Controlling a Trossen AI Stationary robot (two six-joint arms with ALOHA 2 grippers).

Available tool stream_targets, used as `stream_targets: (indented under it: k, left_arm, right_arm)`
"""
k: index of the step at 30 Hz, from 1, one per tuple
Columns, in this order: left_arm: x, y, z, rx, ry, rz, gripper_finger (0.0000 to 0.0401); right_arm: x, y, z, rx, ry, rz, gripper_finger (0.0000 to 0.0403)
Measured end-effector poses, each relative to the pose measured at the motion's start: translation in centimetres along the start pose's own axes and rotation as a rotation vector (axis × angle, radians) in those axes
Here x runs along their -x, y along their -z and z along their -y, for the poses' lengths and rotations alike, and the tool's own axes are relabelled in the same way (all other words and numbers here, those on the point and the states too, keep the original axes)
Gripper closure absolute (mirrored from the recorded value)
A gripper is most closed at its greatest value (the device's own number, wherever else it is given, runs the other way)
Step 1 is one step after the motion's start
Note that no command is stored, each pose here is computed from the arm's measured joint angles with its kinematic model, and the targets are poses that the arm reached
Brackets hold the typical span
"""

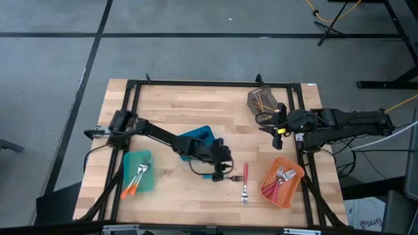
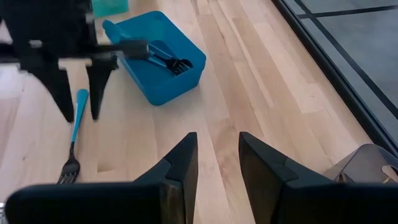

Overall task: Sort silverware by color (type)
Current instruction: Put the blue fork into the dark blue bin

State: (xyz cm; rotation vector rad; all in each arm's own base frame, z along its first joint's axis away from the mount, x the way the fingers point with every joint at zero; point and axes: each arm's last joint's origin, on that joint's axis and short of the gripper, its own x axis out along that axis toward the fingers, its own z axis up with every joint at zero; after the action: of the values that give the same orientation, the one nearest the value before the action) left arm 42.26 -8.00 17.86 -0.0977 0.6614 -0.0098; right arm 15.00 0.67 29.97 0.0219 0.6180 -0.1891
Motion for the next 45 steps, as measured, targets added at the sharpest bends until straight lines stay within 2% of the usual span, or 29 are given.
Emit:
stream_targets:
  k: [2,4,6,8,11,20,29,33,37,45]
  left_arm:
    - [-0.9,-1.1,0.1,-0.002,-0.013,-0.029,0.0277]
    - [-1.6,-1.2,0.1,-0.013,-0.038,-0.131,0.0277]
    - [-2.2,-1.9,0.4,-0.019,-0.045,-0.174,0.0277]
    - [-2.6,-1.7,0.7,-0.034,-0.061,-0.261,0.0277]
    - [-3.0,-1.6,1.5,-0.050,-0.054,-0.295,0.0277]
    - [-2.6,-1.0,3.5,-0.090,-0.049,-0.315,0.0277]
    - [-2.9,-0.7,3.9,-0.093,-0.041,-0.316,0.0277]
    - [-4.0,0.2,3.9,-0.049,0.007,-0.348,0.0277]
    - [-4.5,0.1,3.4,-0.015,0.050,-0.341,0.0277]
    - [-4.5,0.4,3.6,-0.017,0.071,-0.362,0.0277]
  right_arm:
    - [0.0,0.0,0.0,-0.001,-0.001,0.002,0.0299]
    - [0.0,0.0,0.0,0.000,0.002,0.001,0.0299]
    - [0.0,0.0,0.0,0.000,0.010,-0.001,0.0299]
    - [0.0,0.0,0.0,0.001,0.014,0.000,0.0299]
    - [0.0,0.0,0.0,0.002,0.015,-0.003,0.0299]
    - [0.0,0.0,0.0,0.001,0.015,-0.002,0.0299]
    - [0.0,0.0,0.1,0.001,0.017,-0.002,0.0299]
    - [0.0,0.0,0.1,0.001,0.017,-0.002,0.0299]
    - [0.0,0.0,0.1,0.001,0.017,-0.003,0.0299]
    - [0.0,0.0,0.1,0.001,0.017,-0.003,0.0299]
